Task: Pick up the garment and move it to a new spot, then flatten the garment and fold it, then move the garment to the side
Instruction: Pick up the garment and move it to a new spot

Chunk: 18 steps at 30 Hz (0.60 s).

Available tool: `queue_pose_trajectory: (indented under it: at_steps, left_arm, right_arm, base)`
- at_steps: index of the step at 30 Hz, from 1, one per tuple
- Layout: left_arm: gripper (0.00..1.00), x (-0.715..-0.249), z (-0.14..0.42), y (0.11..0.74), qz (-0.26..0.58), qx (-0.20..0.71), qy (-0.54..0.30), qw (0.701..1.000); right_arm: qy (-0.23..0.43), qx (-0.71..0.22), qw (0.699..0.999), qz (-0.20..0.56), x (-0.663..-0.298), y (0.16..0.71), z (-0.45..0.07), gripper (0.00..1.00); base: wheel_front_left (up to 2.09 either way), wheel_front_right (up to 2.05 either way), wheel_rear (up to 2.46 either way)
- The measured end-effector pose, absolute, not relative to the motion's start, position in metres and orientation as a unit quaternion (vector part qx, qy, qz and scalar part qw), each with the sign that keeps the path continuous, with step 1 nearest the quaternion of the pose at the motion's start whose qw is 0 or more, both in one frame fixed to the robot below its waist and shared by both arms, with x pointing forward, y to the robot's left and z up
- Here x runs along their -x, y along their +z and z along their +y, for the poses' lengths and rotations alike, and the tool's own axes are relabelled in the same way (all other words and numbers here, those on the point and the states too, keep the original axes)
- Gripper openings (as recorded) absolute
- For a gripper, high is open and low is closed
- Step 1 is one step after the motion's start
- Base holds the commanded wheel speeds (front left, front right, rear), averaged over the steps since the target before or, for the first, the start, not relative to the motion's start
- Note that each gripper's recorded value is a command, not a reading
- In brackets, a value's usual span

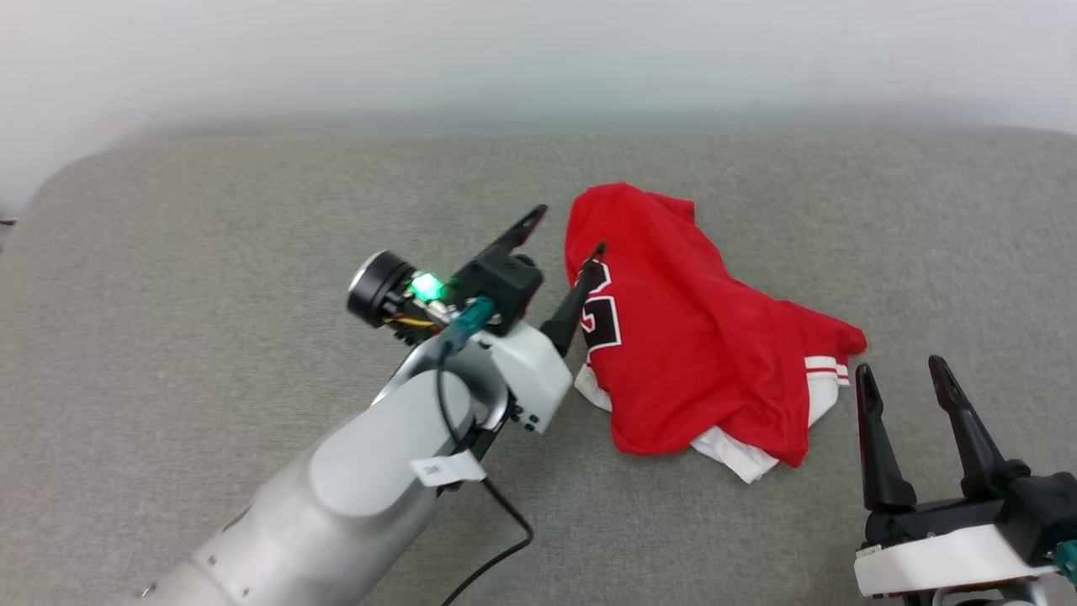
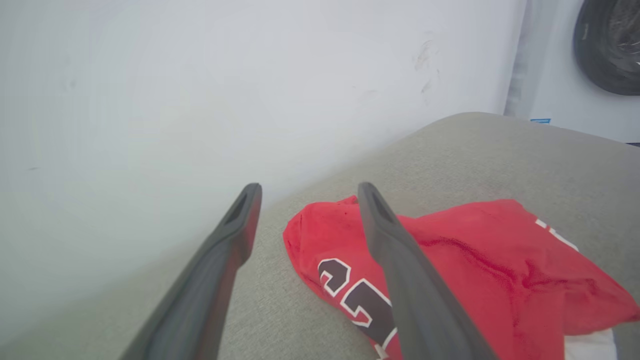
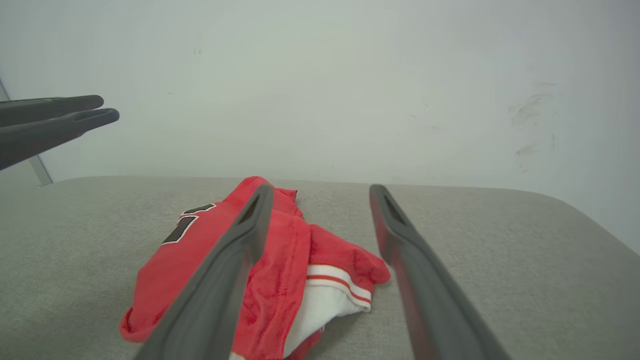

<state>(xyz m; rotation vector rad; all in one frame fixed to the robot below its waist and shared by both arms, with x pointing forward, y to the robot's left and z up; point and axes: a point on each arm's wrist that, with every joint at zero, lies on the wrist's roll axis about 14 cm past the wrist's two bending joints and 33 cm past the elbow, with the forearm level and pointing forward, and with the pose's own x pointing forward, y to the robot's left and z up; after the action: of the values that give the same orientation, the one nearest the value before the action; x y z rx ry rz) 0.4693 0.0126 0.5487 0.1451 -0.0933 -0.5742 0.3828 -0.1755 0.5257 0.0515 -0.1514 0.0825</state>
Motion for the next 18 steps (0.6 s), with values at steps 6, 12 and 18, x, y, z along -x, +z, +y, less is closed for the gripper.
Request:
queue_pose_trajectory:
  at_steps: [6, 12, 18]
  left_arm:
    - [1.00, -0.454, 0.075, 0.565, -0.082, -0.058, -0.175, 0.979]
    - [1.00, -0.430, 0.132, 0.565, -0.095, -0.046, -0.074, 0.992]
    - [1.00, -0.403, 0.172, 0.553, -0.090, -0.052, -0.004, 0.995]
  right_arm:
    - [0.056, -0.028, 0.995, -0.079, -0.379, 0.528, -0.166, 1.00]
    - [0.064, -0.029, 0.995, -0.077, -0.374, 0.528, -0.161, 1.00]
    - [0.062, -0.029, 0.995, -0.068, -0.367, 0.523, -0.162, 1.00]
  base:
    - [0.00, 0.00, 0.00]
    - [0.00, 0.00, 0.00]
    - [0.00, 0.00, 0.00]
